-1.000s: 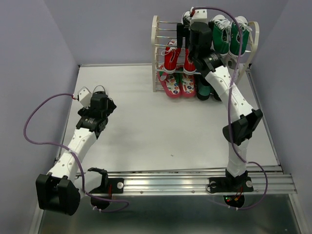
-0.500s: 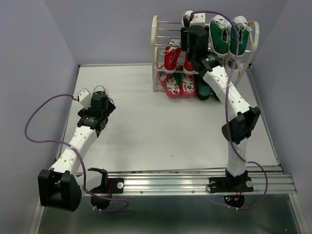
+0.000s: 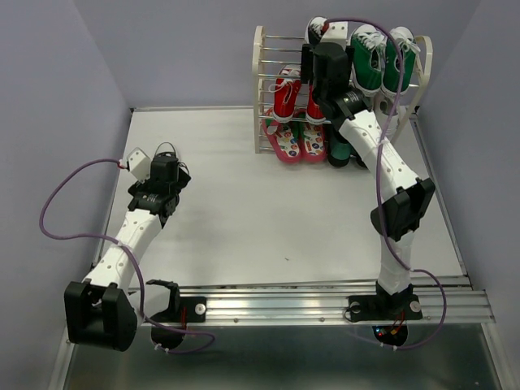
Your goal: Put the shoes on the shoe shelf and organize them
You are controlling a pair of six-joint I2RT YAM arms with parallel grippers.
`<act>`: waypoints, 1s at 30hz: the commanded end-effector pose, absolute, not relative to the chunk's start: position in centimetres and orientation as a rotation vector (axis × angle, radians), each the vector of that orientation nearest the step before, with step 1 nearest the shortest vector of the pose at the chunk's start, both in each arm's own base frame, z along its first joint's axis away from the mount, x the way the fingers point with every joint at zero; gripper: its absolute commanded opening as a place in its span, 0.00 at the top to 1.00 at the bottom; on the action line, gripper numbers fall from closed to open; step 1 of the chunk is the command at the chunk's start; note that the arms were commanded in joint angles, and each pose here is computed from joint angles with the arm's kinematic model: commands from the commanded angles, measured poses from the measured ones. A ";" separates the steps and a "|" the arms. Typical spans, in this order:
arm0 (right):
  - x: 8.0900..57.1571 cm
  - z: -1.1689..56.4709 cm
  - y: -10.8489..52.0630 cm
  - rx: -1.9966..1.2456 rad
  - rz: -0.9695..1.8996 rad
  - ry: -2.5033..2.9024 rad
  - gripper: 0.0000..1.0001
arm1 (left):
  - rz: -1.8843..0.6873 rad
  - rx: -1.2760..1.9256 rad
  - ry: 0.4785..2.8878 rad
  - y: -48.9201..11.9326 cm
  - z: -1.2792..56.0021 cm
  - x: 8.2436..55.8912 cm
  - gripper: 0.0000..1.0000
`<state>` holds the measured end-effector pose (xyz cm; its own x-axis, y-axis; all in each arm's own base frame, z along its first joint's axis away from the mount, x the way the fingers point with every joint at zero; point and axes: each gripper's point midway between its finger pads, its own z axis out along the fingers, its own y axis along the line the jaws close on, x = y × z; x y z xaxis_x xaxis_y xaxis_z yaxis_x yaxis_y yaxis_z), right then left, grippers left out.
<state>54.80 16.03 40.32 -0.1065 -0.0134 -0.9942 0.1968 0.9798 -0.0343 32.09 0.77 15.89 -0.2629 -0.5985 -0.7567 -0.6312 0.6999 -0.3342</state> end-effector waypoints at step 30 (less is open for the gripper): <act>50.1 47.4 14.8 0.037 -0.084 1.554 0.00 | 0.135 -0.710 2.098 3.9 7.8 38.8 0.30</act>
